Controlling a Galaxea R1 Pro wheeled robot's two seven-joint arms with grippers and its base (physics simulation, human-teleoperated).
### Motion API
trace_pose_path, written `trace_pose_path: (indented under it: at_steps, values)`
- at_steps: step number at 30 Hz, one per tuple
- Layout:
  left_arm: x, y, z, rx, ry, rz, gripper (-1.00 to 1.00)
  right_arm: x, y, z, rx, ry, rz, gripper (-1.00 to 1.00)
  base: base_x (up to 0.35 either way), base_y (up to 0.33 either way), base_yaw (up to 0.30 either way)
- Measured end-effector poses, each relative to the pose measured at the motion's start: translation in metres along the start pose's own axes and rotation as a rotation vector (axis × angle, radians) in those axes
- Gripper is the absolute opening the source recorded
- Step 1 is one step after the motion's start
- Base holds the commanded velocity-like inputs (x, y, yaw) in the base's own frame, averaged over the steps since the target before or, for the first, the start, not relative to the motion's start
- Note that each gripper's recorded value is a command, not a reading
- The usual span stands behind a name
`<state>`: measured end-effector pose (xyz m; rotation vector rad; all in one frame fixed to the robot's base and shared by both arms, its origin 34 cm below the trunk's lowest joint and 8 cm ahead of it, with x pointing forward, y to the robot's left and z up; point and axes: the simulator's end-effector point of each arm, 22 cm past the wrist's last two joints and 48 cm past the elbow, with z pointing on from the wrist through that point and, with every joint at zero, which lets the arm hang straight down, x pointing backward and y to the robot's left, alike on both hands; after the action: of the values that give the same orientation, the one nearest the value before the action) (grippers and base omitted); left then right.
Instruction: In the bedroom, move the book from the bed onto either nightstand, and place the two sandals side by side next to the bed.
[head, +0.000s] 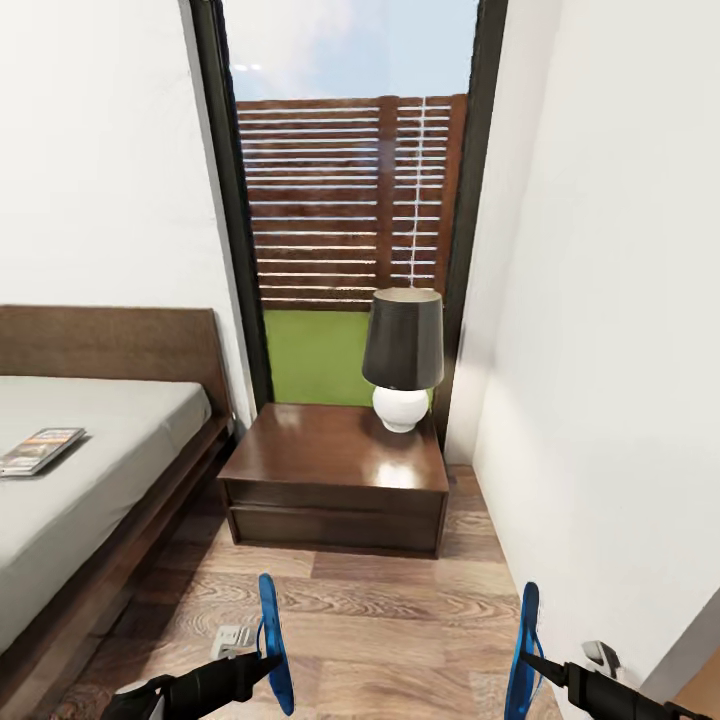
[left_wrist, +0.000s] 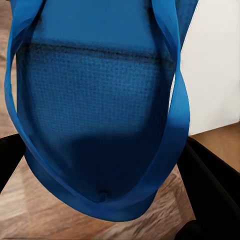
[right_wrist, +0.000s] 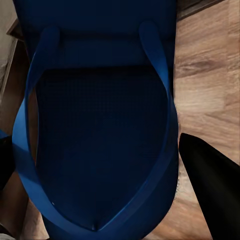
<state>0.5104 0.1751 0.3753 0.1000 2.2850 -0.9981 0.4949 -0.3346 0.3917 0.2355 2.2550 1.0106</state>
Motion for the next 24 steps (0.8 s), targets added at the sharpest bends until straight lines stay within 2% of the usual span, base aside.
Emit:
trace_pose_path:
  at_steps: [9,24]
  values:
    - [0.0000,0.0000,0.0000,0.000,0.000,0.000,-1.00,0.0001,0.0003,0.0001,-0.001,0.000,0.000,-1.00,0.000,0.000,0.221]
    - [0.0002,0.0001,0.0000,0.000,0.000,0.000,-1.00,-0.0004,-0.0003,0.0000,0.001,-0.001,0.000,-1.00,0.000,0.000,0.289]
